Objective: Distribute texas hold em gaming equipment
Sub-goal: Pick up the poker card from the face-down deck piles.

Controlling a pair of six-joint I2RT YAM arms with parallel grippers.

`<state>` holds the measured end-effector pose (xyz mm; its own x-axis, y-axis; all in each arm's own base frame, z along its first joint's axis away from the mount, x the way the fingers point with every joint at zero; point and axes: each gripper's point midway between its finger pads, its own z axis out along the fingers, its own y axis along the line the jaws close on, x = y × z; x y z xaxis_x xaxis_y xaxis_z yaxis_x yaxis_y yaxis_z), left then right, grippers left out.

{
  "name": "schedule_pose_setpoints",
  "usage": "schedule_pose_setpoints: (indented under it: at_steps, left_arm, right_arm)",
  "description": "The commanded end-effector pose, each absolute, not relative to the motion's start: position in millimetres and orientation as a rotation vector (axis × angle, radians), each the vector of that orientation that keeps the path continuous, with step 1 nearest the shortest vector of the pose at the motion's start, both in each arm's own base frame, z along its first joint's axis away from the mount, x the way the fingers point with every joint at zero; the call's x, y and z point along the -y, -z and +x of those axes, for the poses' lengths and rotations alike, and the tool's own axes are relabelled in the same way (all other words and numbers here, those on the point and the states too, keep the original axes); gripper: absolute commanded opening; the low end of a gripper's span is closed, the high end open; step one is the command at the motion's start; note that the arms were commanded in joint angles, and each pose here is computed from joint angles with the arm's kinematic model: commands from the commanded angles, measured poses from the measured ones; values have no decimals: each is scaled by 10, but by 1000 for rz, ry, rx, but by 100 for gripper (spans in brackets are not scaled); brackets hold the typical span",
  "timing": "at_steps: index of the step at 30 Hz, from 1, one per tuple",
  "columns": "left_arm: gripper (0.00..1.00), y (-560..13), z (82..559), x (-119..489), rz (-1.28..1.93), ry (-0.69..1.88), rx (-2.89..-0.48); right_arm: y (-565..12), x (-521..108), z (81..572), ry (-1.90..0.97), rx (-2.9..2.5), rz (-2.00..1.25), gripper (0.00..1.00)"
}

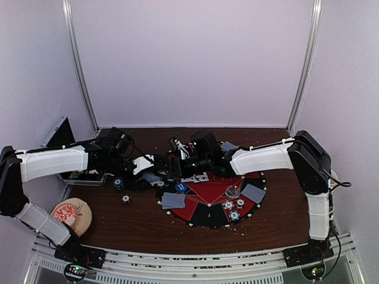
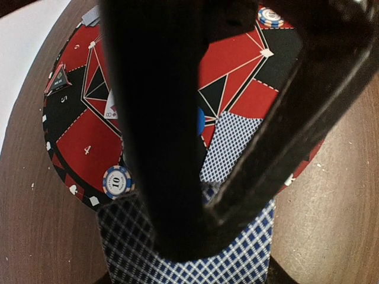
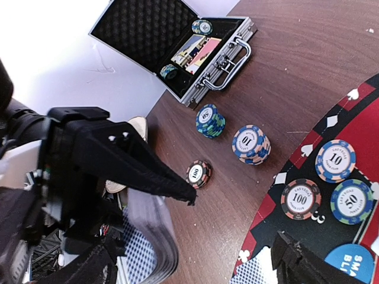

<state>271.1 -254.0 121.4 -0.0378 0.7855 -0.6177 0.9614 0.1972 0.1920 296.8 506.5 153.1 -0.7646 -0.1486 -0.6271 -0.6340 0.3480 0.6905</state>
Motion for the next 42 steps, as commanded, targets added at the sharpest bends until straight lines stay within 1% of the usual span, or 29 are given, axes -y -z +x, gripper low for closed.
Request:
schedule_pose_setpoints:
  at_steps: [1,8,15,19,29,36,38,42]
  left_arm:
    - [54,-1324,2790,2594,1610,375,-1831]
    - [54,-1303,2777,2608,1616,386,-1832]
    - [54,-1259,2768,2626,1626,393,-1839]
    - [54,-1277,2767,2625,1624,392,-1834]
    - [54,-1280,2749,2632,1623,404,-1833]
    - [54,-1277,2752,2626,1618,404,-1838]
    - [54,-1277,2754,2628,1619,404,-1838]
    - [54,-1261,2760,2627,1619,402,-1841]
  right_arm:
    - [-1507,-5253,2968,-1478,-2150,-670,89]
    - [-1429,-5364,3017,-1533,-2167,-622,86]
    - [-1319,-5452,3047,-1534,-2219,-608,78]
    - [-1192,-5368,3090,-1455,-2271,-595,71]
    - [-1117,-4985,3263,-1337,-2304,-514,55]
    - [-1188,-4894,3298,-1324,-2295,-512,48]
    - [-1267,-4909,3261,-1366,-2272,-523,42]
    - [-1492,-4939,3140,-1486,-2205,-544,24]
